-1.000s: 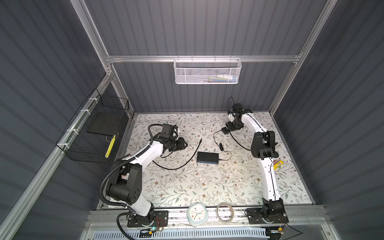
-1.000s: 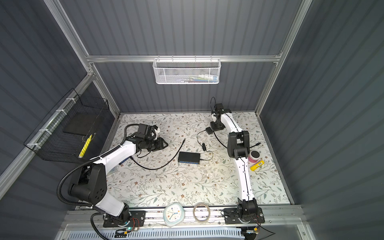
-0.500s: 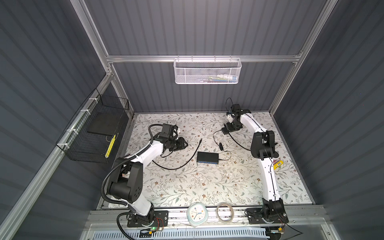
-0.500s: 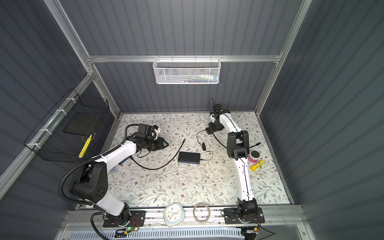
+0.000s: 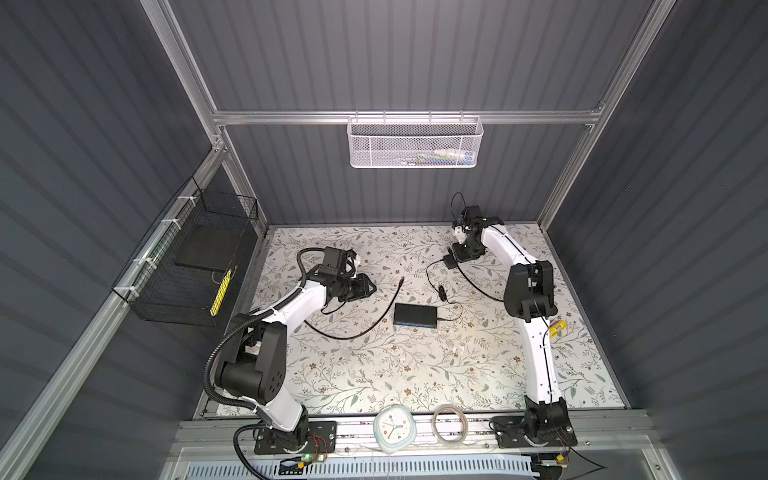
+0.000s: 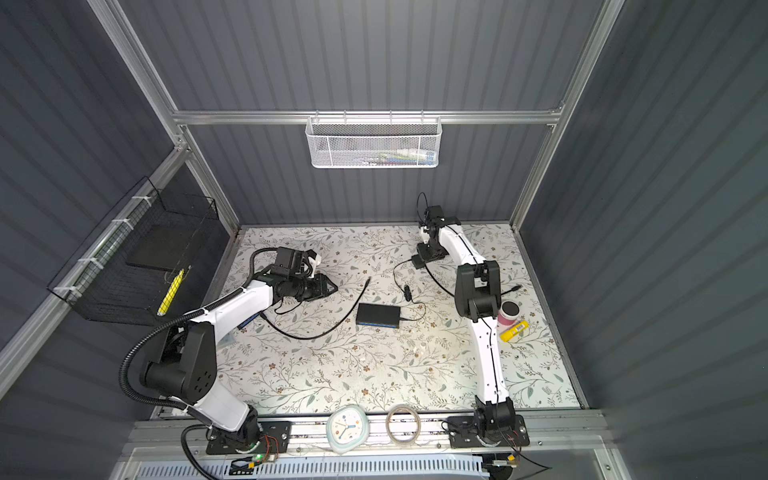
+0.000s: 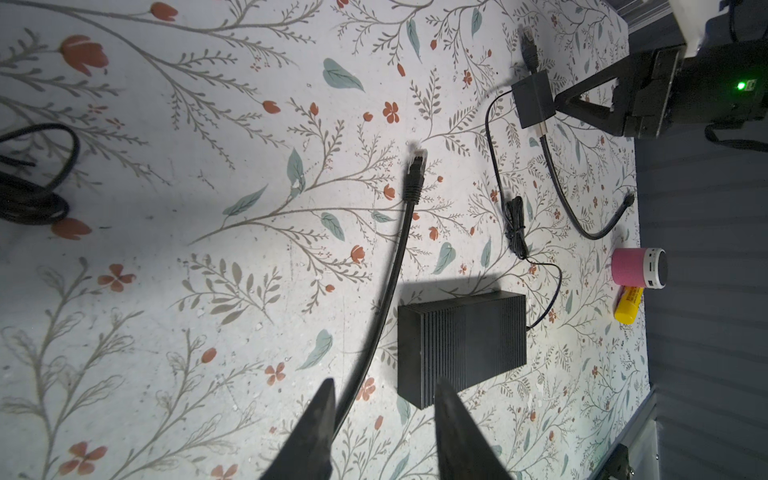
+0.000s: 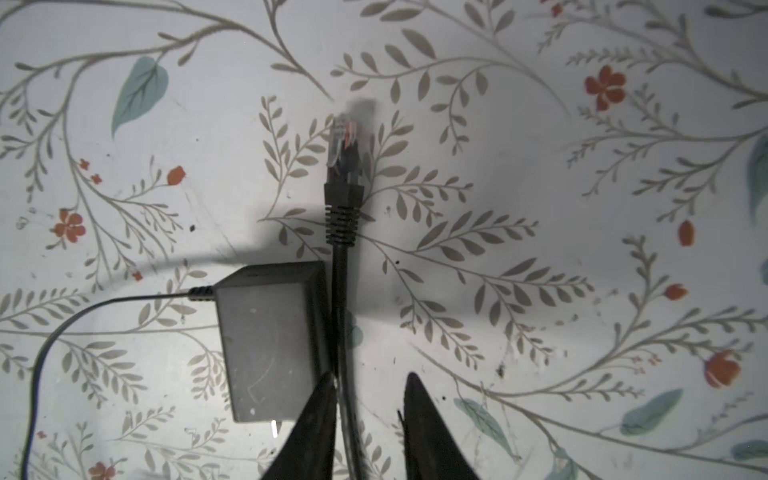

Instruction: Insert the plug into the switch port

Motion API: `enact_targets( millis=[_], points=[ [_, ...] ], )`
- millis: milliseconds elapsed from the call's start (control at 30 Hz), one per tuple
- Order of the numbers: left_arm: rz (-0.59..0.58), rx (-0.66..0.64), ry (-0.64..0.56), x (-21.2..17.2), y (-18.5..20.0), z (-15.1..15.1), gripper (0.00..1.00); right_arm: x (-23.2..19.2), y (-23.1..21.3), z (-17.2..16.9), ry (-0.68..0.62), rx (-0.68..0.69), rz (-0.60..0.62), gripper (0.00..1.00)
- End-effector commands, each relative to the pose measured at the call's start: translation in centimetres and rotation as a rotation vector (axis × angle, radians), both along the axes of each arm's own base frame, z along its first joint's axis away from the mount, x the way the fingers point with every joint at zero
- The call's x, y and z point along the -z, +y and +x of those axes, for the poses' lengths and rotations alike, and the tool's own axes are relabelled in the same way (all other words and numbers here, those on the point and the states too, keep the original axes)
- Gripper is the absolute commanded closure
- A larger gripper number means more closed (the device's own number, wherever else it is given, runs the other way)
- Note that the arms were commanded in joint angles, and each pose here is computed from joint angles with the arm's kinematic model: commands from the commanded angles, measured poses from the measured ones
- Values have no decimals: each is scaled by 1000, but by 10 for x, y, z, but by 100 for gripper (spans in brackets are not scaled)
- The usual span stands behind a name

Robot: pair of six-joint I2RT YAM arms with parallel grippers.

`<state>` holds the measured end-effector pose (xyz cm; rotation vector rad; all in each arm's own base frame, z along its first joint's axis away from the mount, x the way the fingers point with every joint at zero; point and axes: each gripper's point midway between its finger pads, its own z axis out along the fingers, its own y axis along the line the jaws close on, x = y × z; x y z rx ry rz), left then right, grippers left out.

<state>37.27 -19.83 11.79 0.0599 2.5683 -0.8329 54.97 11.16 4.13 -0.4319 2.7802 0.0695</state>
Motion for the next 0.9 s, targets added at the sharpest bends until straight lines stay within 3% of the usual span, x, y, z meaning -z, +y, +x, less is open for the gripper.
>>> enact_targets(
  millis=[0, 467, 633, 867],
  points=[
    [-4, 19, 2, 3, 0, -1, 60, -4, -4, -6, 9, 7, -14, 70],
    [-8, 18, 11, 7, 1, -4, 60, 11, 0, -16, 42, -6, -5, 70],
    [-9, 17, 13, 7, 1, -4, 60, 23, -5, -15, 63, -25, -61, 72],
    [-4, 16, 13, 8, 2, -4, 60, 31, -1, -14, 71, -59, -82, 90]
  ],
)
